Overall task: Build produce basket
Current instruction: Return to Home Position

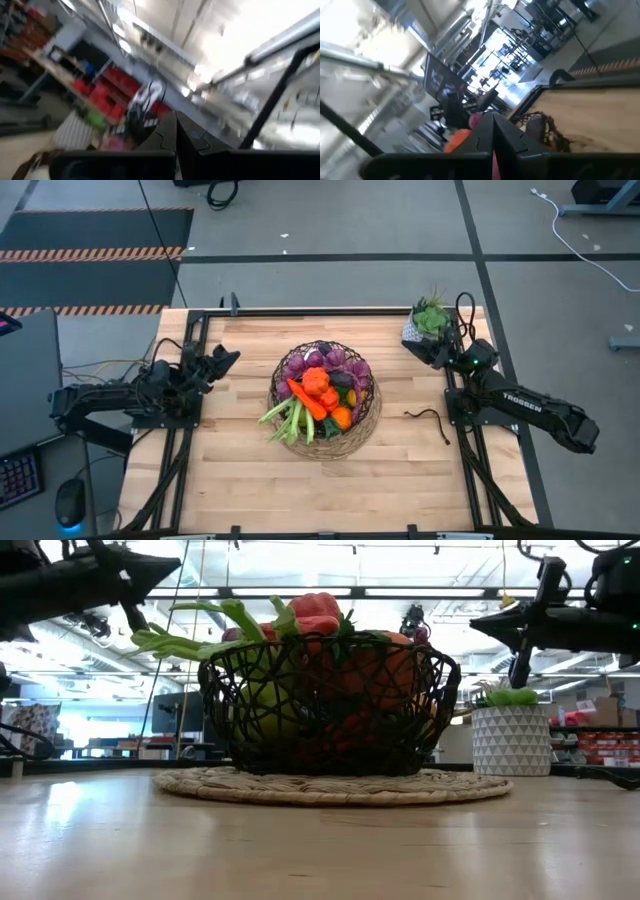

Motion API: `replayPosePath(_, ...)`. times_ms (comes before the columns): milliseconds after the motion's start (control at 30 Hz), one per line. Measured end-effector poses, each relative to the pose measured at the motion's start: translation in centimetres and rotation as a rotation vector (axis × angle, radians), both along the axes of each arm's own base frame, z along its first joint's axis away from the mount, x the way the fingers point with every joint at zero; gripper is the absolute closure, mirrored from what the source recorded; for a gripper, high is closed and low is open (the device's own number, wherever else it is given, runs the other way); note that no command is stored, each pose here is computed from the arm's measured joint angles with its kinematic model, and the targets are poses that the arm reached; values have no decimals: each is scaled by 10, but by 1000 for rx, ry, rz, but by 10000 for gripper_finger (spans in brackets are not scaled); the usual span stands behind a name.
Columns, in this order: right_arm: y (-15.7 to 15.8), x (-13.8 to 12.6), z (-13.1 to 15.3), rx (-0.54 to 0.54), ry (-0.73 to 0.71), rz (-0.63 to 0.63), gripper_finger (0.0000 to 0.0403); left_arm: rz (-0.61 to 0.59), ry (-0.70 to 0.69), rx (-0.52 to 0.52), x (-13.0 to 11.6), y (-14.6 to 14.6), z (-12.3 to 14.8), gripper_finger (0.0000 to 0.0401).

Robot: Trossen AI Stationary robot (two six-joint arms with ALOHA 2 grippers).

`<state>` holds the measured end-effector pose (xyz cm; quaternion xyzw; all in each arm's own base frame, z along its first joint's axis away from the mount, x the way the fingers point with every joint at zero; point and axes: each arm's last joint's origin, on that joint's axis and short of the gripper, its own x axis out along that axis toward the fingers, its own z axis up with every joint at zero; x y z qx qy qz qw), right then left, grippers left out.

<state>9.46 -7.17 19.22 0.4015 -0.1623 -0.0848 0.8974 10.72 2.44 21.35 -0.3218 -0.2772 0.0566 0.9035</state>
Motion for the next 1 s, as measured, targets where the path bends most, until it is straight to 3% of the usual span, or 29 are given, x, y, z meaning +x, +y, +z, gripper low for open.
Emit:
replayPosePath(133, 1, 0, 0, -178, 57, 7, 391, -50, 143, 102, 4, -2, -10, 399)
replayPosePath(233, 2, 1, -4, -263, 117, 36, 392, -58, 254, 339, 6, -5, -16, 399)
replayPosePath(300, 2, 2, -9, -256, 166, 44, 393, -68, 374, 500, 9, -6, -26, 397)
replayPosePath(333, 1, 3, -13, -244, 194, 48, 394, -77, 424, 528, 10, -6, -31, 395)
replayPosePath(533, 1, 3, -24, -240, 305, 58, 391, -177, 652, 427, 11, -6, -55, 396)
replayPosePath(700, 2, 4, -23, -309, 304, 69, 391, -164, 592, 438, 11, -6, -49, 396)
replayPosePath(1000, 28, 19, -22, -274, 256, 278, 395, -157, 624, 402, 11, -6, -52, 398)
